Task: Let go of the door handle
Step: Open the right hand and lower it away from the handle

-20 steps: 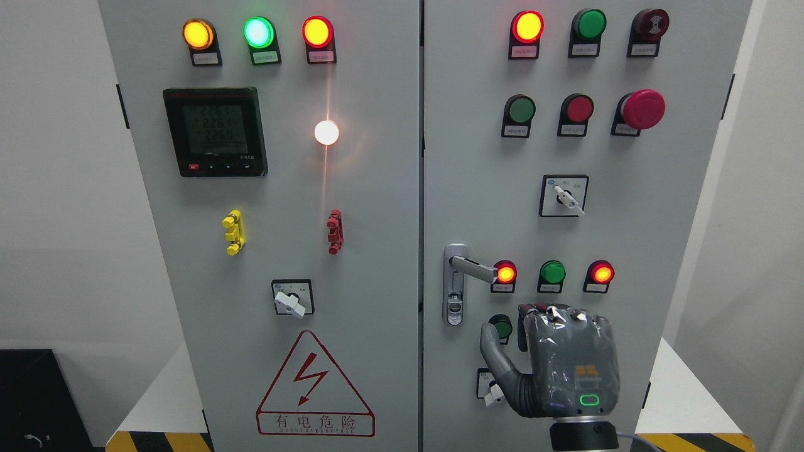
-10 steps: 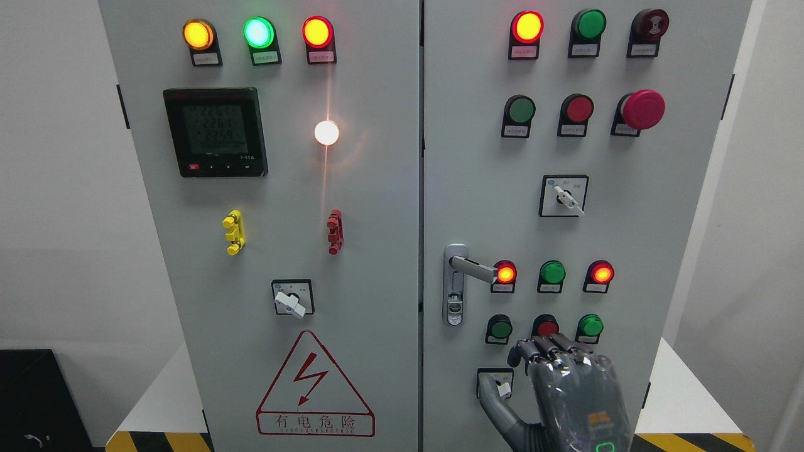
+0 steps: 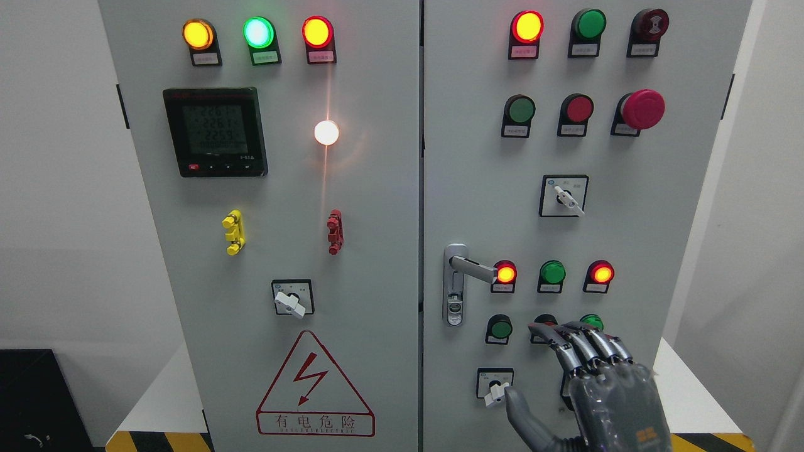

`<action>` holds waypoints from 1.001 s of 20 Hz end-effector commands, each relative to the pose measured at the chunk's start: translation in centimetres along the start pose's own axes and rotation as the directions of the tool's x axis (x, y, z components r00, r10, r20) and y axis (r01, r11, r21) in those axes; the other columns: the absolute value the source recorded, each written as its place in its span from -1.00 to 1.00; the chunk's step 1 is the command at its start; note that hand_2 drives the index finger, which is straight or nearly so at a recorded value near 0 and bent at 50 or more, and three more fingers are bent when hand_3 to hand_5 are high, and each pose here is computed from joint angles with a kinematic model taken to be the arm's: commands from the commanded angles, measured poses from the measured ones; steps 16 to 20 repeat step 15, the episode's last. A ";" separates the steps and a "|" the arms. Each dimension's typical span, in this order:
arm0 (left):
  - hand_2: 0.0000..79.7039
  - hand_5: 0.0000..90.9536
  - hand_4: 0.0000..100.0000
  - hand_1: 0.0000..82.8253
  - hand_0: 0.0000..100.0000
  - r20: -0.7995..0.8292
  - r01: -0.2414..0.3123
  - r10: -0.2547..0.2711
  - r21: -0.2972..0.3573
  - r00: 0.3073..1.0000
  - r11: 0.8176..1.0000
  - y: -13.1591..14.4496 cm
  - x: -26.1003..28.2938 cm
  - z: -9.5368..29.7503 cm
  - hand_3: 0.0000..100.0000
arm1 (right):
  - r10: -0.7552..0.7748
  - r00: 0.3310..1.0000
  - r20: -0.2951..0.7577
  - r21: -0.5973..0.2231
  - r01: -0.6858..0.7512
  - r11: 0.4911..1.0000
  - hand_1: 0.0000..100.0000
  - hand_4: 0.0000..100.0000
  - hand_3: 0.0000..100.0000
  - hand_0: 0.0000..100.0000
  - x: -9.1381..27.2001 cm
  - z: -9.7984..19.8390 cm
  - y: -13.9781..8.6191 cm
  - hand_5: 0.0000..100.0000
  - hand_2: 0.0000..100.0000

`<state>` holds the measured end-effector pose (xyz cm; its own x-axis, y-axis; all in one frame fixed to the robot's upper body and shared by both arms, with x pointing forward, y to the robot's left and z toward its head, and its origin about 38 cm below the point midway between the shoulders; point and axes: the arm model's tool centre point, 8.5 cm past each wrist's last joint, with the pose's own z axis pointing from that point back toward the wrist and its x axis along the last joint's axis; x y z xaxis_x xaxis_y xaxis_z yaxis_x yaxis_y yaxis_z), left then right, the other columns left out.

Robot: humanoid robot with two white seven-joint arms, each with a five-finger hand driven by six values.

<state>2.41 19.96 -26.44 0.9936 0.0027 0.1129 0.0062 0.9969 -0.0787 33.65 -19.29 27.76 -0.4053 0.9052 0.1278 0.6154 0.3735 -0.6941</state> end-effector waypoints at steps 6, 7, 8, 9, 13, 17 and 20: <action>-1.00 -1.00 -1.00 0.34 -0.76 -0.020 -0.004 0.004 0.000 1.000 1.000 0.0 -1.3 0.1 -1.00 | -0.004 0.999 -0.050 -0.083 0.000 0.997 -0.59 -0.97 -0.94 -0.11 -2.4 -1.0 -2.4 -1.00 -0.93; -1.00 -1.00 -1.00 0.34 -0.76 -0.020 -0.004 0.004 0.000 1.000 1.000 0.0 -1.3 0.1 -1.00 | -0.004 0.999 -0.048 -0.088 0.000 0.996 -0.59 -0.97 -0.94 -0.11 -2.4 -1.3 -2.4 -1.00 -0.93; -1.00 -1.00 -1.00 0.34 -0.76 -0.020 -0.003 0.003 0.000 1.000 1.000 0.0 -1.3 0.1 -1.00 | -0.005 0.999 -0.046 -0.083 0.001 0.997 -0.59 -0.97 -0.93 -0.11 -2.4 -1.6 -2.3 -1.00 -0.92; -1.00 -1.00 -1.00 0.34 -0.76 -0.020 -0.003 0.003 0.000 1.000 1.000 0.0 -1.3 0.1 -1.00 | -0.006 0.999 -0.044 -0.066 0.004 0.998 -0.59 -0.97 -0.93 -0.12 -2.4 -1.8 -2.2 -1.00 -0.92; -1.00 -1.00 -1.00 0.34 -0.76 -0.020 -0.003 0.003 0.000 1.000 1.000 0.0 -1.3 0.1 -1.00 | -0.005 0.999 -0.043 -0.056 0.002 0.998 -0.58 -0.98 -0.94 -0.12 -2.5 -2.0 -2.2 -1.00 -0.91; -1.00 -1.00 -1.00 0.34 -0.76 -0.020 -0.006 0.006 0.000 1.000 1.000 0.0 -1.3 0.1 -1.00 | -0.003 0.999 -0.045 -0.058 0.000 0.998 -0.58 -0.98 -0.94 -0.13 -2.5 -2.0 -2.3 -1.00 -0.91; -1.00 -1.00 -1.00 0.34 -0.76 -0.020 -0.006 0.006 0.000 1.000 1.000 0.0 -1.3 0.1 -1.00 | -0.003 0.999 -0.045 -0.058 0.000 0.998 -0.58 -0.98 -0.94 -0.13 -2.5 -2.0 -2.3 -1.00 -0.91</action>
